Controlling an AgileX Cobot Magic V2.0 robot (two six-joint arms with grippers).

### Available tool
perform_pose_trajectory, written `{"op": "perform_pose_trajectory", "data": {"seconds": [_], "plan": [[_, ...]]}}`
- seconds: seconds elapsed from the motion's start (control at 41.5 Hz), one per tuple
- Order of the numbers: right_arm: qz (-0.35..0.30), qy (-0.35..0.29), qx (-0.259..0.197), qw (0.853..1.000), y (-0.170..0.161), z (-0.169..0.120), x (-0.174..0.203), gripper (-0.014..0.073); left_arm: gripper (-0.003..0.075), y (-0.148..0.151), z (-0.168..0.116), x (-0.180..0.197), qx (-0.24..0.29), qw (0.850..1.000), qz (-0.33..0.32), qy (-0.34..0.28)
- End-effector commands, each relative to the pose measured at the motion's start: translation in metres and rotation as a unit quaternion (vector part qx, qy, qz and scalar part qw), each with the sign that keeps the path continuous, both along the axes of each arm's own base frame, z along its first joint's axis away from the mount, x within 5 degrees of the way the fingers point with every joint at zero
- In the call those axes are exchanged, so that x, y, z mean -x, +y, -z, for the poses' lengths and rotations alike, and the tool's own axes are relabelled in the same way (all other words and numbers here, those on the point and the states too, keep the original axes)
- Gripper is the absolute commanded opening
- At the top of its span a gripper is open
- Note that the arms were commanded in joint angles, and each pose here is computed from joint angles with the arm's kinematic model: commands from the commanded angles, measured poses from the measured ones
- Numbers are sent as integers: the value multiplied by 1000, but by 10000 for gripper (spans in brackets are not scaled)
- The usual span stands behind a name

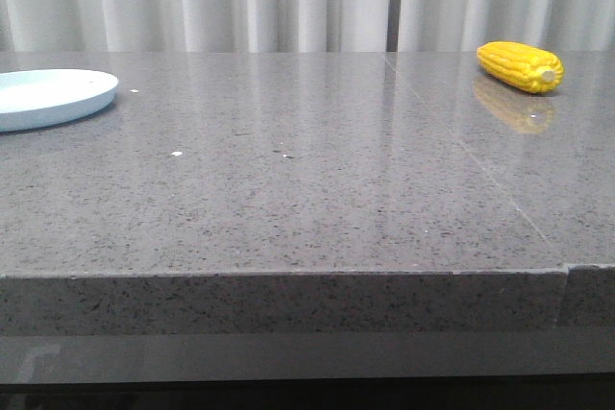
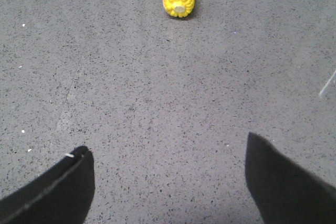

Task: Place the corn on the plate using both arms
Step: 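Move the left gripper down to the rim of the white plate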

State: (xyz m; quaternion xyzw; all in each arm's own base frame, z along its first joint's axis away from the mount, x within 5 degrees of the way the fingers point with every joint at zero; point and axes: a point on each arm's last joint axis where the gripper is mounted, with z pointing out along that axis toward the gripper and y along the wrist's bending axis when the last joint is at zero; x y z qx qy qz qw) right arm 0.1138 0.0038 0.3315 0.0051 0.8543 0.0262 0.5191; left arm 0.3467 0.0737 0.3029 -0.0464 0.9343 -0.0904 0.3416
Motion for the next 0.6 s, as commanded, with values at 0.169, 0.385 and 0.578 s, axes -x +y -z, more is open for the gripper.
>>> {"op": "perform_pose_trajectory", "data": {"seconds": [0.169,0.385,0.578], "plan": [[2,-51,7,999,-1,-16,-4,614,491,10,-1,-34,8,999,-13,-33],[2,-51,7,999,-1,-16,-4,614,491,14,13,-54,24,999,-12,-19],[2,-45,7,999,-1,-15,-3,614,491,14,21,-64,29,999,-9,-14]]}}
